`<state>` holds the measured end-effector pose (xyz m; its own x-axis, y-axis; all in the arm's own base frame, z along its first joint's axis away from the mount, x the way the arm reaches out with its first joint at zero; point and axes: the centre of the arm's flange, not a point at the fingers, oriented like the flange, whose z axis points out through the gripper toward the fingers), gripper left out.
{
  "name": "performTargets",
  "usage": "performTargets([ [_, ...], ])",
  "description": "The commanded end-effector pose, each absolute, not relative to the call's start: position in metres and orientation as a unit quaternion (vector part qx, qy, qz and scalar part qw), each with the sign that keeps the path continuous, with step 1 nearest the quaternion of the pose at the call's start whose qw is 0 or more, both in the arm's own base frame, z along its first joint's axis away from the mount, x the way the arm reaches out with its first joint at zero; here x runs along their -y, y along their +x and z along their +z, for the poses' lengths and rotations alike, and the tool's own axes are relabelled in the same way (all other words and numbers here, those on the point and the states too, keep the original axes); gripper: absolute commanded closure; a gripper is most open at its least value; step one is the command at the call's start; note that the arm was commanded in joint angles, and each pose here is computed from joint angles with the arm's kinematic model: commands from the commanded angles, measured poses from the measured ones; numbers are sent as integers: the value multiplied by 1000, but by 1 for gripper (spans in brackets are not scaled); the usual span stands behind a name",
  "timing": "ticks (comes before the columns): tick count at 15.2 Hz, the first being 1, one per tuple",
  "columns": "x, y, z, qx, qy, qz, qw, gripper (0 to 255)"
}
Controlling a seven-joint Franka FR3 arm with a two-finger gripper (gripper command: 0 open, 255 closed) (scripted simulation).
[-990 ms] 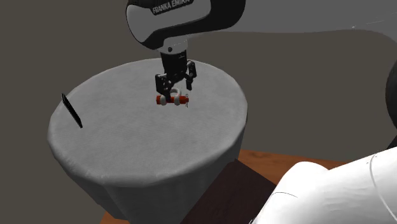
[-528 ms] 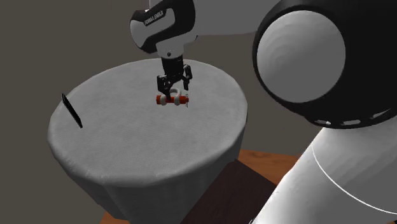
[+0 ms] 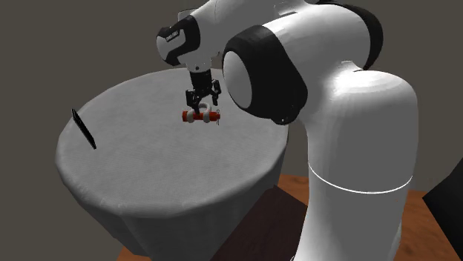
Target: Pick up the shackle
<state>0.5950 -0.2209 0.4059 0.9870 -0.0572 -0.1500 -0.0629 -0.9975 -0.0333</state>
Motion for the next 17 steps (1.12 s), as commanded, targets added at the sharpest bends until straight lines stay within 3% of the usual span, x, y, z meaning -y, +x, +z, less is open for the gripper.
performTargets([
  [1, 235, 616, 388, -28, -996, 83, 24, 0],
  [11, 235, 617, 347, -28, -996, 84, 24, 0],
  [12, 236, 617, 346, -27, -996, 84, 24, 255],
  [17, 236, 617, 347, -27, -996, 84, 24, 255],
])
